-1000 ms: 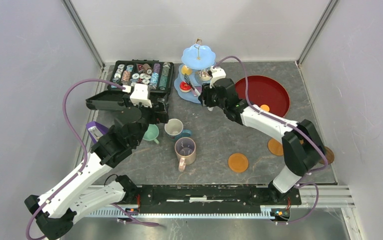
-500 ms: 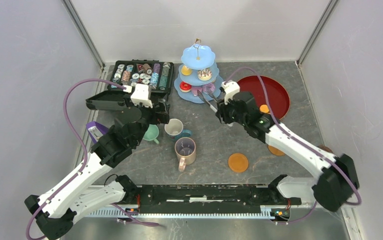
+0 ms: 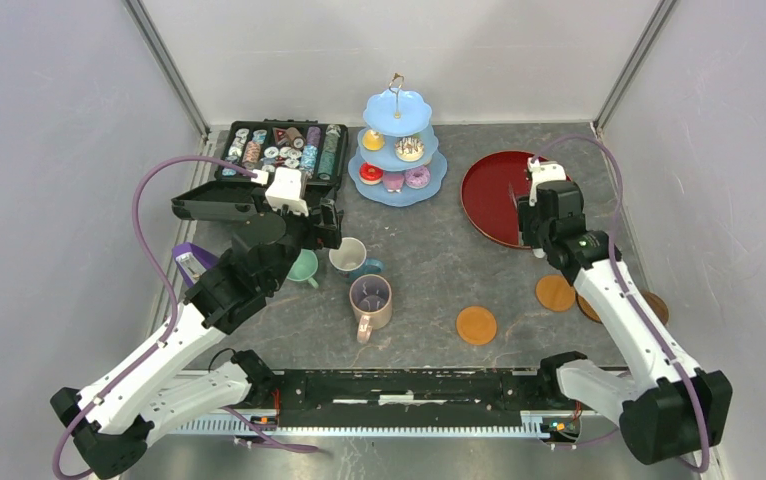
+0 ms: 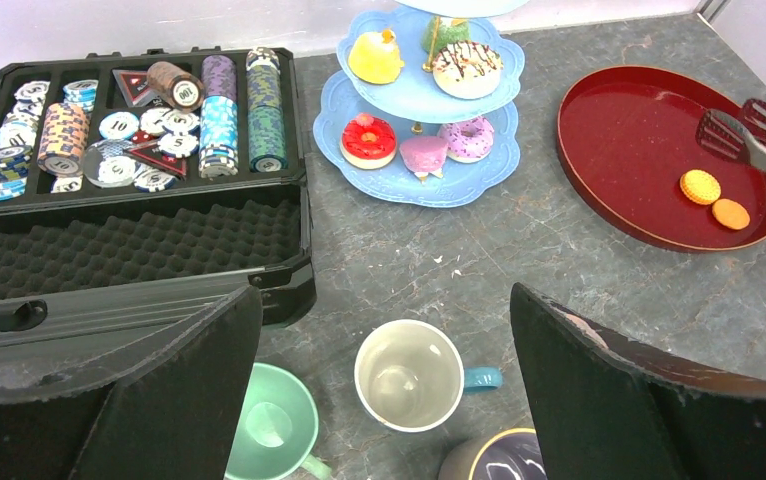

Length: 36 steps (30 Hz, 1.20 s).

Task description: Serve the afternoon tea

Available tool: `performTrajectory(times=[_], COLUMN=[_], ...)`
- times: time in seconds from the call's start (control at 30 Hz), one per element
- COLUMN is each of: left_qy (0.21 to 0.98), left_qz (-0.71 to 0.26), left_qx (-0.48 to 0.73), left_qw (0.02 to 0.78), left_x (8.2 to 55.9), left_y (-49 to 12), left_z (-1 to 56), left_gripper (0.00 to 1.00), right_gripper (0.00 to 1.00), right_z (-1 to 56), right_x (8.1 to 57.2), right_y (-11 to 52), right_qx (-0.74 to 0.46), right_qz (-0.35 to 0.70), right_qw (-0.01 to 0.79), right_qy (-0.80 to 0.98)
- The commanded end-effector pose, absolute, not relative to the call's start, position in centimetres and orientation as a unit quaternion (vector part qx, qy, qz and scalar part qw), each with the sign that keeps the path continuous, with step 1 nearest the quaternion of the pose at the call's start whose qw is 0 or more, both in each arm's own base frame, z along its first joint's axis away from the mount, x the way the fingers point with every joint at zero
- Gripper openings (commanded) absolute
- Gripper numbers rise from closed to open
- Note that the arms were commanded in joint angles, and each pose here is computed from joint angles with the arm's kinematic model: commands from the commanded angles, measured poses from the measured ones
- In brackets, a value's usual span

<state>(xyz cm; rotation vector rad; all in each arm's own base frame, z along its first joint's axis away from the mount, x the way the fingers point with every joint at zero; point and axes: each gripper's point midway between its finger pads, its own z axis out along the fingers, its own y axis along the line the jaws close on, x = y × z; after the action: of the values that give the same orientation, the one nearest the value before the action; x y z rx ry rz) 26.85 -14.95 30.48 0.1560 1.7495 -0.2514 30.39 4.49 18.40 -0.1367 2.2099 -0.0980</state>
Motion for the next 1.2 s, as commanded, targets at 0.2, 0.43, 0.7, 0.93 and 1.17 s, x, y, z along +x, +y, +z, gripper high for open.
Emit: performTrajectory(times=[0.2,0.43,0.7,0.93,1.17], left_qy=[0.752,0.752,0.754,0.755,0.756], left_qz=[-0.127,-0.126,-0.126,-0.129,-0.131], left_qx=[0.053,0.056,0.057,0.058,0.06], left_qw=[0.645,0.644,0.642,0.641,0.639], left_x=[27.0,27.0,27.0,27.1,27.1], left_y=[-15.1,-15.1,-15.2,-15.4,-15.5], left_z=[32.0,31.9,31.8,31.7,31.6], left_gripper=[0.99,0.99,0.99,0.99,1.0], right_gripper=[0.48,0.49,0.51,0.51,0.37], right_z=[14.2,12.5,11.1,10.3,10.4], right_x=[30.5,30.4,30.5,30.9,30.8], right_y=[1.4,0.4,-0.5,-0.5,-1.3], right_qx=[-0.022,-0.011,0.002,0.0,0.014], right_qz=[-0.029,-0.029,-0.024,-0.016,-0.02], right_qw=[0.38,0.363,0.358,0.355,0.355], right_qy=[0.924,0.931,0.933,0.935,0.935])
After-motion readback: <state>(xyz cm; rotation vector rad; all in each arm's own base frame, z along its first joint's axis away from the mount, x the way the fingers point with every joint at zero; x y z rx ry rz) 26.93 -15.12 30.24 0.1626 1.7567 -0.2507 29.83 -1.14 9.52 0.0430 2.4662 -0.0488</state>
